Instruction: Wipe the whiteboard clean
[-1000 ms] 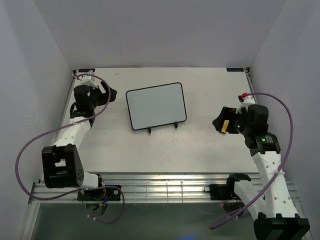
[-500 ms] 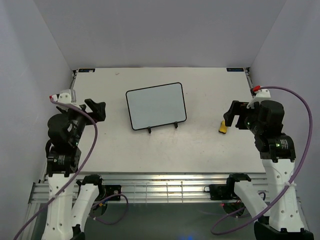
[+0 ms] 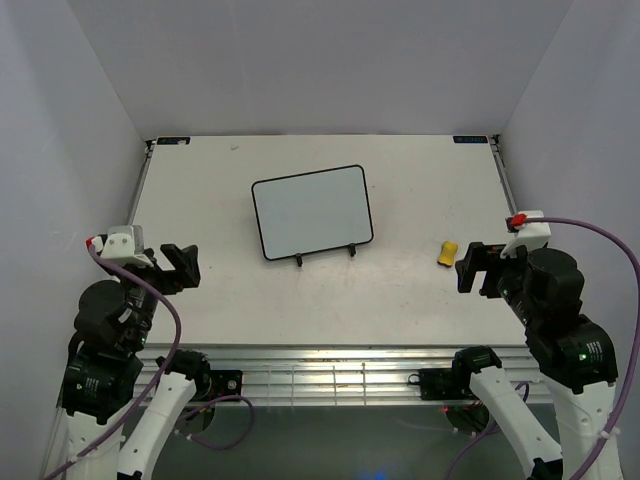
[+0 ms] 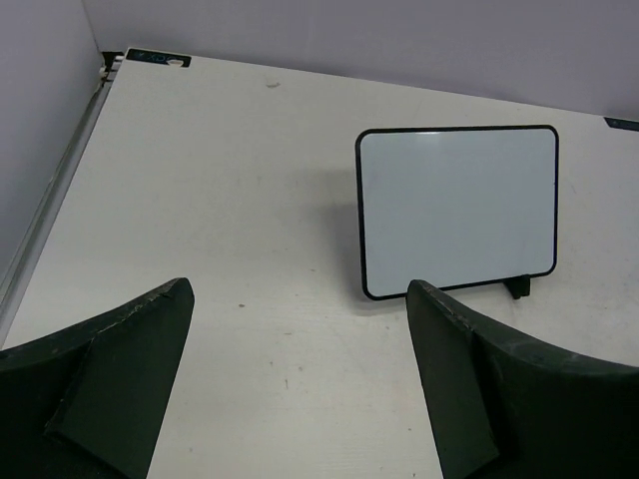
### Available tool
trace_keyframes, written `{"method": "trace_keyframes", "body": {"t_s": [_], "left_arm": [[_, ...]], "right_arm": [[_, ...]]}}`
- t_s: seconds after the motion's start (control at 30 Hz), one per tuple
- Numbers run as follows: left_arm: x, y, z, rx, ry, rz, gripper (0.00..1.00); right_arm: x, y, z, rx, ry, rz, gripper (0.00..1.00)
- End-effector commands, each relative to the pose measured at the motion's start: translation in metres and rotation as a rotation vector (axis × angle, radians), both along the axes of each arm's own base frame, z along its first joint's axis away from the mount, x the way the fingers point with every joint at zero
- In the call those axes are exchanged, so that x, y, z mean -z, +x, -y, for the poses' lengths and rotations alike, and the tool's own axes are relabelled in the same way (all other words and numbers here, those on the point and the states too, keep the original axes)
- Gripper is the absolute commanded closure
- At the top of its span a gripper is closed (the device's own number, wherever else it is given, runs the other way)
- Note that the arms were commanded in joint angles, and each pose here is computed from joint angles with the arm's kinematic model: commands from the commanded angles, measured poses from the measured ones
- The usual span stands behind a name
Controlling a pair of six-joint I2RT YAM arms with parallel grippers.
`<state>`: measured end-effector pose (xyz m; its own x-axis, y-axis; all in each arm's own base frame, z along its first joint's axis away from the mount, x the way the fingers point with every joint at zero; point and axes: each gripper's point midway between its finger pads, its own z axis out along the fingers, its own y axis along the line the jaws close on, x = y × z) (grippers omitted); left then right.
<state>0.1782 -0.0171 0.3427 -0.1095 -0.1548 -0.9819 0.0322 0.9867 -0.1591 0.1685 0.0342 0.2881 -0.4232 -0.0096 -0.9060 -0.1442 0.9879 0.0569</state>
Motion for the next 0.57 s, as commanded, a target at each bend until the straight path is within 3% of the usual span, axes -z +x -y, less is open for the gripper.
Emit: {"method": "trace_keyframes", "body": {"t_s": [0.0,0.53], "left_arm": [[0.007,-0.007,-0.013,-0.058,0.028,-0.047,0.02],[0.003,-0.006,-0.016,-0.083,0.015,-0.035,0.02]], "right_arm": [[-0.01,-0.007,0.013,0.052,-0.029,0.023,0.1],[-0.006,-0.004,0.014,0.06,-0.041,0.009,0.1]]}}
